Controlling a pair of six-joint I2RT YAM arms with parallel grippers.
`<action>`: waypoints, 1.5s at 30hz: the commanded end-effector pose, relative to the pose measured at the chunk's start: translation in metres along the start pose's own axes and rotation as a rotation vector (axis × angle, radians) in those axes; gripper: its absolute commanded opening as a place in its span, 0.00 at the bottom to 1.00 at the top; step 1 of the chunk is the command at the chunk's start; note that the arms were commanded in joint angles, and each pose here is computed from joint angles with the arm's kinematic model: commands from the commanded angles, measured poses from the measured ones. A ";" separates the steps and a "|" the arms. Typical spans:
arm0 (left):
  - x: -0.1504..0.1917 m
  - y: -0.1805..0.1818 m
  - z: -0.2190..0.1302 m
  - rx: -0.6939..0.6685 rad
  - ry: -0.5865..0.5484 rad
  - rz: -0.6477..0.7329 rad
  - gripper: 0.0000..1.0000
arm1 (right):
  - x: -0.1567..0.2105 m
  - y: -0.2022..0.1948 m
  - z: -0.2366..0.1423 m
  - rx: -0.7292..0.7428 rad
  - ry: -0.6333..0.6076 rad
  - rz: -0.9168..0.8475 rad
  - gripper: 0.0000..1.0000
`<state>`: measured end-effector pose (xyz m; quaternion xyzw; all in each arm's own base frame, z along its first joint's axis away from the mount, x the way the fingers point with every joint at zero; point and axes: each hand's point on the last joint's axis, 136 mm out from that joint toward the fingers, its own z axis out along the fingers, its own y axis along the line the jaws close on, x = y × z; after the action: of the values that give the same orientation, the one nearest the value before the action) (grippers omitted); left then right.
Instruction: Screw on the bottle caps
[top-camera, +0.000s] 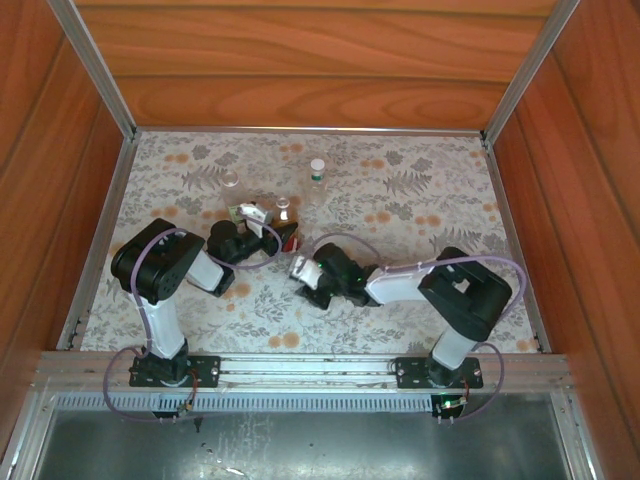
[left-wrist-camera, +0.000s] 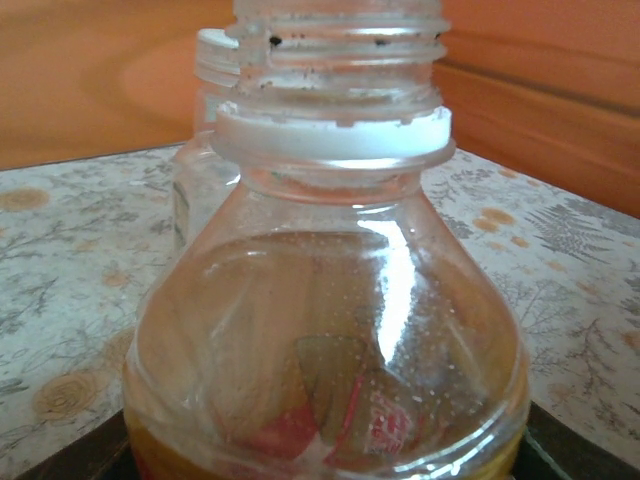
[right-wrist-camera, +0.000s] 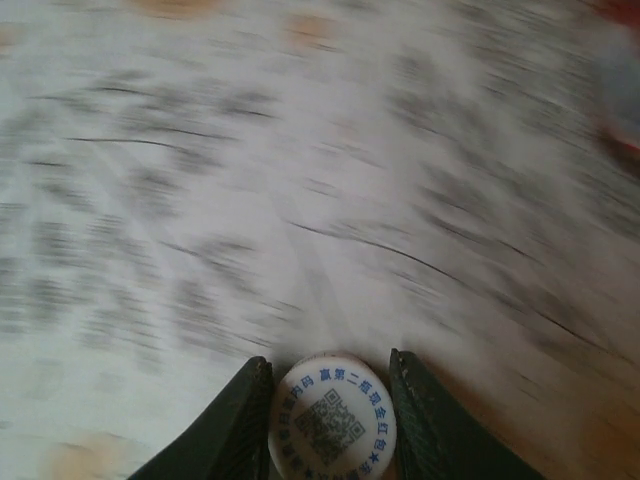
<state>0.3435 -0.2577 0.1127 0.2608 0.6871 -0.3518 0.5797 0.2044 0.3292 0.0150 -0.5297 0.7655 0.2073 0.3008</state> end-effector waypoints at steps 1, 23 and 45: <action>-0.007 -0.014 0.007 0.090 -0.014 0.044 0.59 | 0.017 -0.055 -0.024 0.236 -0.018 0.281 0.28; 0.036 -0.077 0.033 0.423 0.042 0.211 0.61 | 0.083 -0.132 -0.107 0.666 0.076 0.805 0.55; 0.037 -0.077 0.031 0.432 0.053 0.173 0.61 | 0.087 -0.133 -0.097 0.555 0.196 0.888 0.43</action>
<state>0.3047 -0.3326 0.1081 0.4426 0.5650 -0.4182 0.5567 0.2825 0.1597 0.0279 -0.0769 0.9632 0.0484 0.2530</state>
